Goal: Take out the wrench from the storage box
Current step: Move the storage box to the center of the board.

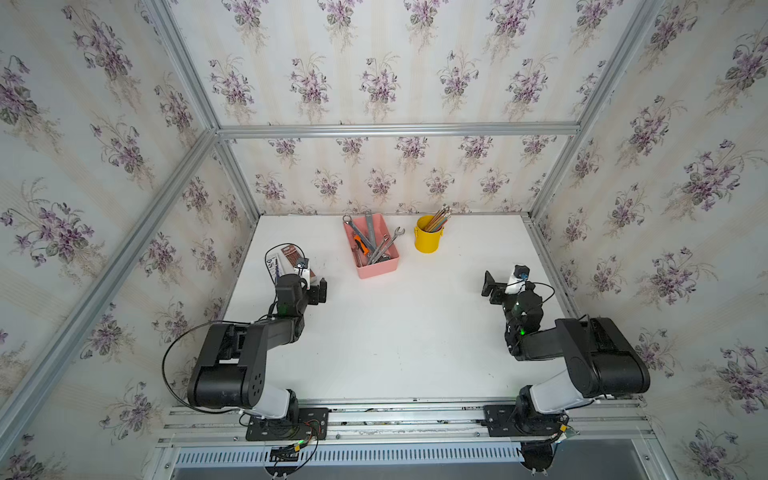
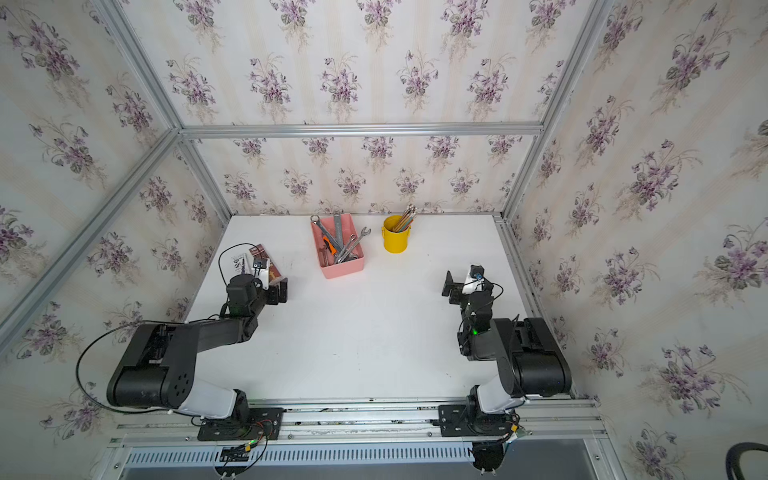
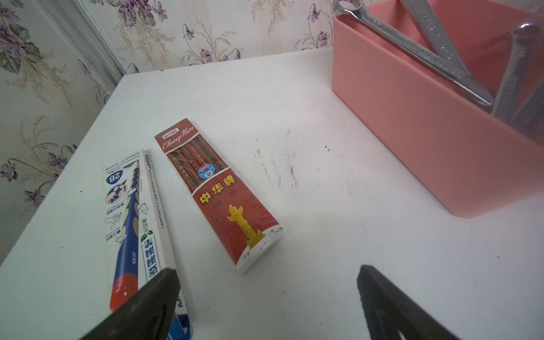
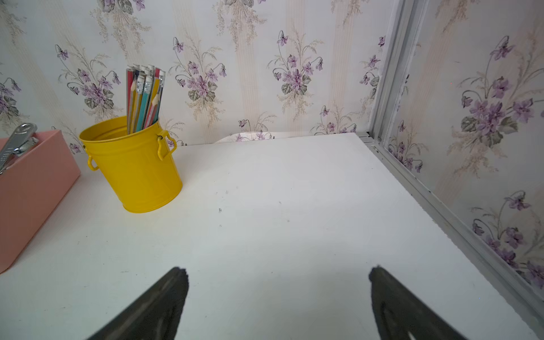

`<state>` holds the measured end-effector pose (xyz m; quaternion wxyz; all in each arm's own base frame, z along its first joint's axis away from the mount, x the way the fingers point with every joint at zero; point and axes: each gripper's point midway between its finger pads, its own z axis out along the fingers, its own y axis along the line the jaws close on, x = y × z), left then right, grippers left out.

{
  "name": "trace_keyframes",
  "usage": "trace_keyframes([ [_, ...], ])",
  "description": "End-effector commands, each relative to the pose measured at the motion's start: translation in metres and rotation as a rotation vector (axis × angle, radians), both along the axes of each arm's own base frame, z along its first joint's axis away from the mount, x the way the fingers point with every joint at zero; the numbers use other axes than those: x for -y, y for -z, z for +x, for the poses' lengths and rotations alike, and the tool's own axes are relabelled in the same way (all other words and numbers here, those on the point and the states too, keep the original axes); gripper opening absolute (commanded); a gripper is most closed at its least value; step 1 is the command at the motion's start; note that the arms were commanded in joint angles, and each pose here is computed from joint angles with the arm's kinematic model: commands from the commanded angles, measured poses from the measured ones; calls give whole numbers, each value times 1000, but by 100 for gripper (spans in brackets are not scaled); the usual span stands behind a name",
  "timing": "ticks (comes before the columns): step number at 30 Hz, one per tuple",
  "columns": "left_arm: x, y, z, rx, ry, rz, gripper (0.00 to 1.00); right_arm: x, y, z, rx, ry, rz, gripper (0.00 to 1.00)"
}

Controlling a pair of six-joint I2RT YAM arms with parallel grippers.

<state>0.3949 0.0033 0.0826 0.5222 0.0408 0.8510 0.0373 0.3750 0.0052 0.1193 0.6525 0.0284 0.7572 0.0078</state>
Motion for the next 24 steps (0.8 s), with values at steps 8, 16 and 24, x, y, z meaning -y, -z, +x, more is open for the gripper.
trace_keyframes([
  [8, -1, -7, 3, 32, 6, -12, 99, 0, -1, 2, 1, -4, -2, 100],
  [16, -1, -8, 2, 34, 10, -16, 99, 0, -3, 1, 8, -5, -2, 100],
  [24, 2, -68, 0, 15, 22, -22, 99, -20, -35, 0, -9, -125, -2, 100],
])
